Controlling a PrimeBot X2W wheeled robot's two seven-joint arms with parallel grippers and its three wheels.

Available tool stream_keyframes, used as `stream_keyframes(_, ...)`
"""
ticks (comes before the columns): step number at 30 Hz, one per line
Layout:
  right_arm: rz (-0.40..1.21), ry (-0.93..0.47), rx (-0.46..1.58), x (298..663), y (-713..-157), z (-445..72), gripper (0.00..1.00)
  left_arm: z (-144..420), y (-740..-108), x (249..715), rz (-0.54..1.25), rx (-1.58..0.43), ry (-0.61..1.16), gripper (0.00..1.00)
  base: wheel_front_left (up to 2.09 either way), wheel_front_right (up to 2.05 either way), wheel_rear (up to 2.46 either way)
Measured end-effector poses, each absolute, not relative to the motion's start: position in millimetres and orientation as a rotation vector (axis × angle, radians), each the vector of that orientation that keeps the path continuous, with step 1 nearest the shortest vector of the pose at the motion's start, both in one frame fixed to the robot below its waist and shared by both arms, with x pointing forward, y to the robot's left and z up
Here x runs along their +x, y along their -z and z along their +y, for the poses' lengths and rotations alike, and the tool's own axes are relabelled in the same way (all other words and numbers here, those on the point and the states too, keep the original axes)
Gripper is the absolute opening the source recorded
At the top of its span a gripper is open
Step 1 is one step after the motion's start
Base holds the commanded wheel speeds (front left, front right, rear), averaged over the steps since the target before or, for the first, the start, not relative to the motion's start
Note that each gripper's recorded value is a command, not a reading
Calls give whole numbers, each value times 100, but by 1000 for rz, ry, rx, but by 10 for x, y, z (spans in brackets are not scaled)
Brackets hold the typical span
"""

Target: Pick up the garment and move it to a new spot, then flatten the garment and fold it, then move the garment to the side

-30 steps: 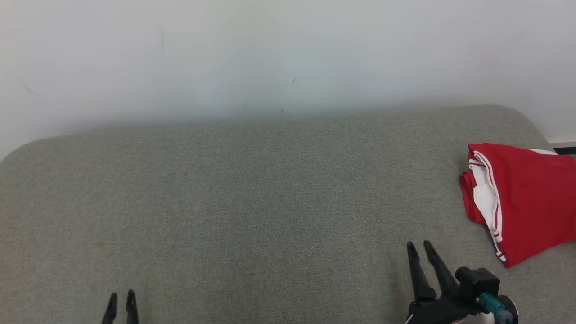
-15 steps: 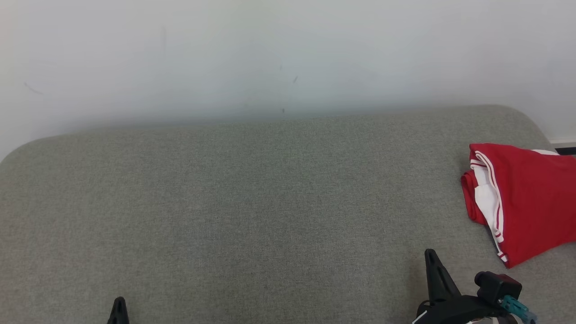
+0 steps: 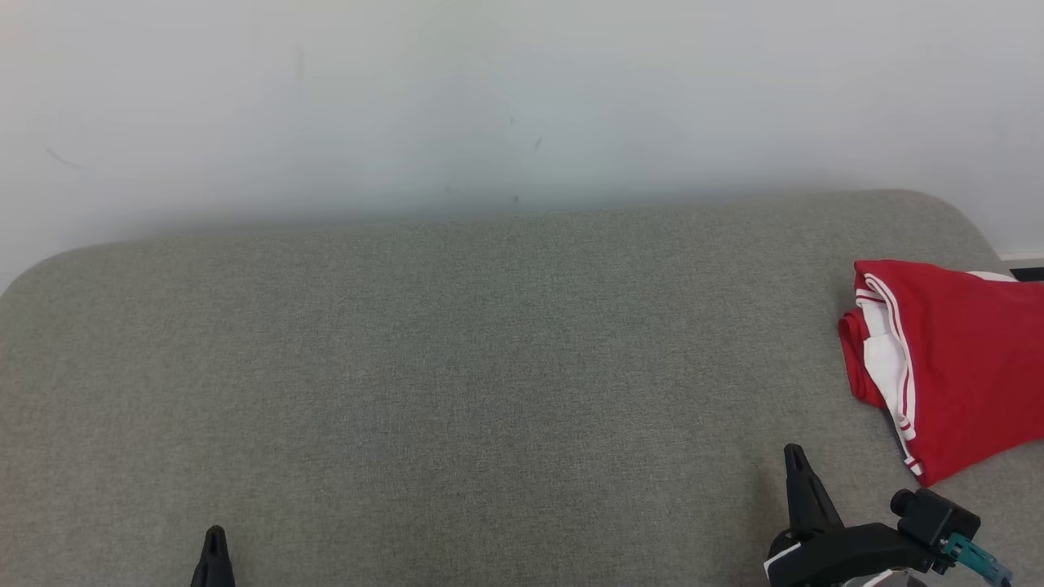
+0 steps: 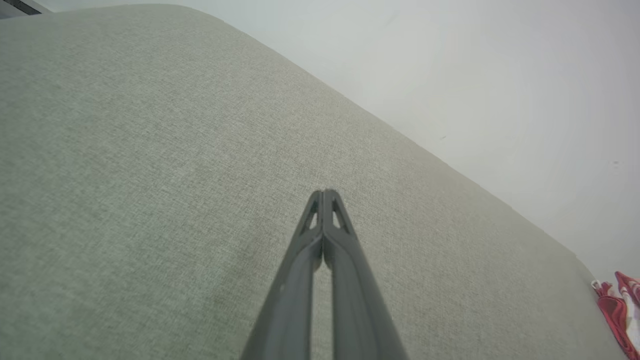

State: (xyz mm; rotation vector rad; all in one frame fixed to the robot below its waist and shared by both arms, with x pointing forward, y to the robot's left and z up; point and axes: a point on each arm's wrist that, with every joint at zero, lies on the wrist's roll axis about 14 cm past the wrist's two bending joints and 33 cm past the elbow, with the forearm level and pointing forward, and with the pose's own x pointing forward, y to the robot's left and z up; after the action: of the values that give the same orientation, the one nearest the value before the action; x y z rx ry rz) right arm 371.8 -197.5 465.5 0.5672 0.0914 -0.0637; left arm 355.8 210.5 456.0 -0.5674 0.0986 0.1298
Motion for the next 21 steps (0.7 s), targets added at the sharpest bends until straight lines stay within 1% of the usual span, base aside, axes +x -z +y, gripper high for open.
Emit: stream_keyframes(21, 76, 90, 861, 3760, -4730, -2019, 0, 2084, -4663, 3663, 81, -860, -130, 0, 0, 0, 0)
